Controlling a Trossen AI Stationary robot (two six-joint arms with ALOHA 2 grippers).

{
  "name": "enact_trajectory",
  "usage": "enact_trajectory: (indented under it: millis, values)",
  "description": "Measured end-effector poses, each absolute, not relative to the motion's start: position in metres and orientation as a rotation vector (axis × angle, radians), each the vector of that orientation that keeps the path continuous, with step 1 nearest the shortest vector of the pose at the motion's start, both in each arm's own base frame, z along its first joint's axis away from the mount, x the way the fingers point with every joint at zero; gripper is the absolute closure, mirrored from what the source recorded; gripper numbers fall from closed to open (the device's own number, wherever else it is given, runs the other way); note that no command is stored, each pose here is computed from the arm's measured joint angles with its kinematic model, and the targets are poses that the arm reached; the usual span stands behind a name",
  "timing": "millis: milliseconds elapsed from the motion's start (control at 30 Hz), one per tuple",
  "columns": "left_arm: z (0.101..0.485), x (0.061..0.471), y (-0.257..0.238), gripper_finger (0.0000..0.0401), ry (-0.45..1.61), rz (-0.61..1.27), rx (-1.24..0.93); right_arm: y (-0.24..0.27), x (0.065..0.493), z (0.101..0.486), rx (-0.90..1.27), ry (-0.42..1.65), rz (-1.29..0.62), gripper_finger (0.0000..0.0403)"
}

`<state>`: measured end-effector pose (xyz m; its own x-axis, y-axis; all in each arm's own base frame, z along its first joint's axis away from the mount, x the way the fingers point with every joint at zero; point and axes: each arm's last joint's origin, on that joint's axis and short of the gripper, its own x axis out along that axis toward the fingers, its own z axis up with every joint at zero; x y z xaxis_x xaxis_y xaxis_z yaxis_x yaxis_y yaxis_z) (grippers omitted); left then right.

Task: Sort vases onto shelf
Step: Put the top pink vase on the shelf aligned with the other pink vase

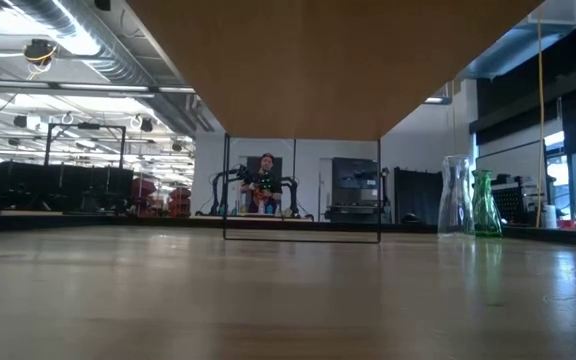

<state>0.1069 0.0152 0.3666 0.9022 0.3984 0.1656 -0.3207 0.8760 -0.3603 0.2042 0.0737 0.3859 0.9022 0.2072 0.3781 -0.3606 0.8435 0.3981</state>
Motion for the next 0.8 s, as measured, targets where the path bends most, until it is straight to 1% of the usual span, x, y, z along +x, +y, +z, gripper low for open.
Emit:
enact_trajectory:
  millis: [100,167,267,433,567,700,800]
  values:
    - [0.366,0.107,0.015,0.0333,-0.241,0.371,-0.373,0.085,0.203,0.366,0.501,-0.344,0.330,0.0319]
    - [0.365,0.108,0.015,0.0333,-0.236,0.366,-0.396,0.092,0.204,0.352,0.496,-0.316,0.330,0.0319]
    - [0.365,0.108,0.015,0.0333,-0.235,0.364,-0.407,0.103,0.212,0.342,0.459,-0.276,0.311,0.0319]
    - [0.364,0.108,0.015,0.0333,-0.228,0.364,-0.407,0.122,0.233,0.333,0.351,-0.233,0.251,0.0319]
    - [0.360,0.109,0.015,0.0333,-0.184,0.372,-0.401,0.138,0.254,0.329,0.291,-0.218,0.192,0.0319]
    - [0.358,0.109,0.013,0.0333,-0.148,0.323,-0.398,0.155,0.276,0.312,0.222,-0.159,0.143,0.0319]
    - [0.356,0.110,0.012,0.0333,-0.127,0.288,-0.397,0.164,0.287,0.297,0.212,-0.154,0.113,0.0319]
